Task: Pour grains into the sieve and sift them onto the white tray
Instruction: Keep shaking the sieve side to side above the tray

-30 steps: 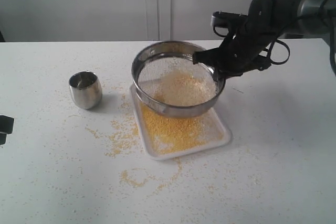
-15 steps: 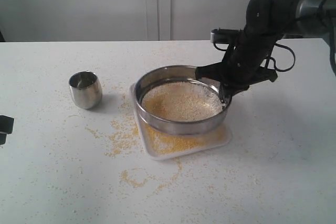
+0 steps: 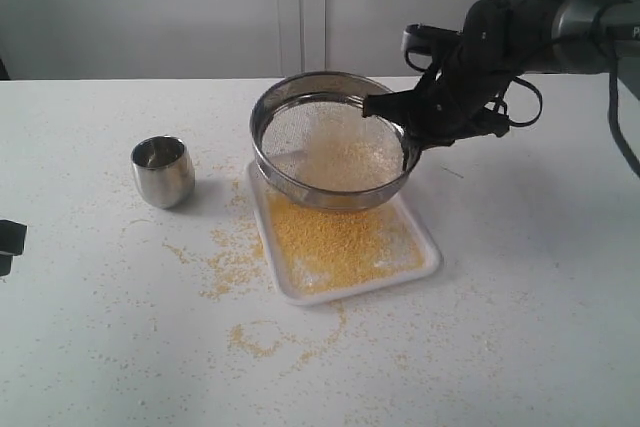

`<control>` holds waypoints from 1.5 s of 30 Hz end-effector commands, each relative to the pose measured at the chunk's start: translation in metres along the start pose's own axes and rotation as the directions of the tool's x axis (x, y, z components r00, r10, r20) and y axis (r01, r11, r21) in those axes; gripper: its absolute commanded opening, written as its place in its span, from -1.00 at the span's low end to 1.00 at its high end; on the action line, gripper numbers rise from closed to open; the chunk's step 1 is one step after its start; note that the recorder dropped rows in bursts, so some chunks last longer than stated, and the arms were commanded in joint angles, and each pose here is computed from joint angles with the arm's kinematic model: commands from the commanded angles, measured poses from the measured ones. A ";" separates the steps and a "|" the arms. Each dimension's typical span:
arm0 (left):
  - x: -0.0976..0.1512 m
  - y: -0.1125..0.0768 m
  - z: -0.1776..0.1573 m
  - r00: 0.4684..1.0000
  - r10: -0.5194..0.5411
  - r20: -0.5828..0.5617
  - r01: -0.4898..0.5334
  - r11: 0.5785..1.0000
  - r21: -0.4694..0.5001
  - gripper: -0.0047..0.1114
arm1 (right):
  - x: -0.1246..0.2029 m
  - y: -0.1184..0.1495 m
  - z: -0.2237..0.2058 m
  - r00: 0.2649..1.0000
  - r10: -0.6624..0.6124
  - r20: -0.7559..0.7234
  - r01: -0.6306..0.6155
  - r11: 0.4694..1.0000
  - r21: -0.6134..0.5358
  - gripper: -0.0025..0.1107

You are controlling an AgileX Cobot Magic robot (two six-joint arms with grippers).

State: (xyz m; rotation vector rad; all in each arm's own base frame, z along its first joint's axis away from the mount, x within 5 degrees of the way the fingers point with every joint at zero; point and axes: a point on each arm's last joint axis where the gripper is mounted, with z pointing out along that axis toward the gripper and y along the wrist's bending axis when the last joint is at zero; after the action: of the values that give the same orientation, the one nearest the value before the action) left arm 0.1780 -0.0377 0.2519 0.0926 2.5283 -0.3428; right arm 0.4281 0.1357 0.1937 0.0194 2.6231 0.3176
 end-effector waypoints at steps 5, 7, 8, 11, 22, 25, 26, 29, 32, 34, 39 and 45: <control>0.003 0.000 0.000 1.000 -0.006 -0.009 0.006 1.000 0.006 -0.92 | -0.003 0.012 -0.004 0.997 0.072 0.019 -0.072 0.996 -0.046 -0.96; 0.003 0.000 0.000 1.000 -0.006 -0.009 0.006 1.000 0.006 -0.92 | 0.018 0.007 -0.018 0.970 -0.047 -0.238 0.053 0.998 0.019 -0.96; 0.003 0.000 0.000 1.000 -0.006 -0.009 0.006 1.000 0.006 -0.92 | 0.021 0.005 -0.020 0.964 -0.055 -0.260 0.067 0.997 0.036 -0.96; 0.003 0.000 0.000 1.000 -0.006 -0.009 0.006 1.000 0.006 -0.92 | -0.001 0.013 0.000 0.998 0.059 0.027 -0.058 0.997 -0.053 -0.96; 0.003 0.000 0.000 1.000 -0.006 -0.009 0.006 1.000 0.006 -0.92 | 0.015 0.014 -0.006 0.979 0.036 -0.202 -0.039 0.999 -0.009 -0.96; 0.003 0.000 0.000 1.000 -0.006 -0.009 0.006 1.000 0.006 -0.92 | 0.022 0.008 -0.012 0.959 -0.028 -0.280 0.041 0.998 0.038 -0.96; 0.003 0.000 0.000 1.000 -0.006 -0.009 0.006 1.000 0.006 -0.92 | 0.017 0.010 -0.010 0.977 0.019 -0.213 -0.014 1.000 0.028 -0.96; 0.003 0.000 0.000 1.000 -0.006 -0.009 0.006 1.000 0.006 -0.92 | 0.000 0.016 0.000 0.998 0.058 -0.006 -0.059 0.997 -0.049 -0.96; 0.003 0.000 0.000 1.000 -0.006 -0.009 0.006 1.000 0.006 -0.92 | 0.015 0.014 -0.013 0.978 -0.014 -0.208 0.012 1.000 -0.009 -0.96; 0.003 0.000 0.000 1.000 -0.006 -0.009 0.006 1.000 0.006 -0.92 | 0.024 0.008 -0.020 0.947 -0.072 -0.312 0.088 0.995 0.037 -0.96; 0.003 0.000 0.000 1.000 -0.006 -0.009 0.006 1.000 0.006 -0.92 | -0.003 0.016 -0.007 1.000 0.000 0.024 0.001 0.999 -0.043 -0.96; 0.003 0.000 0.000 1.000 -0.006 -0.009 0.006 1.000 0.006 -0.92 | 0.021 0.007 -0.021 0.958 -0.085 -0.272 0.100 0.994 0.044 -0.96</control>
State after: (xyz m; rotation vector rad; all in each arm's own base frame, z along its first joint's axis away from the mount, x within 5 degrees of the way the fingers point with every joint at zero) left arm 0.1780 -0.0377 0.2519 0.0926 2.5283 -0.3428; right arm 0.4123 0.1458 0.1987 -0.0653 2.7873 0.2965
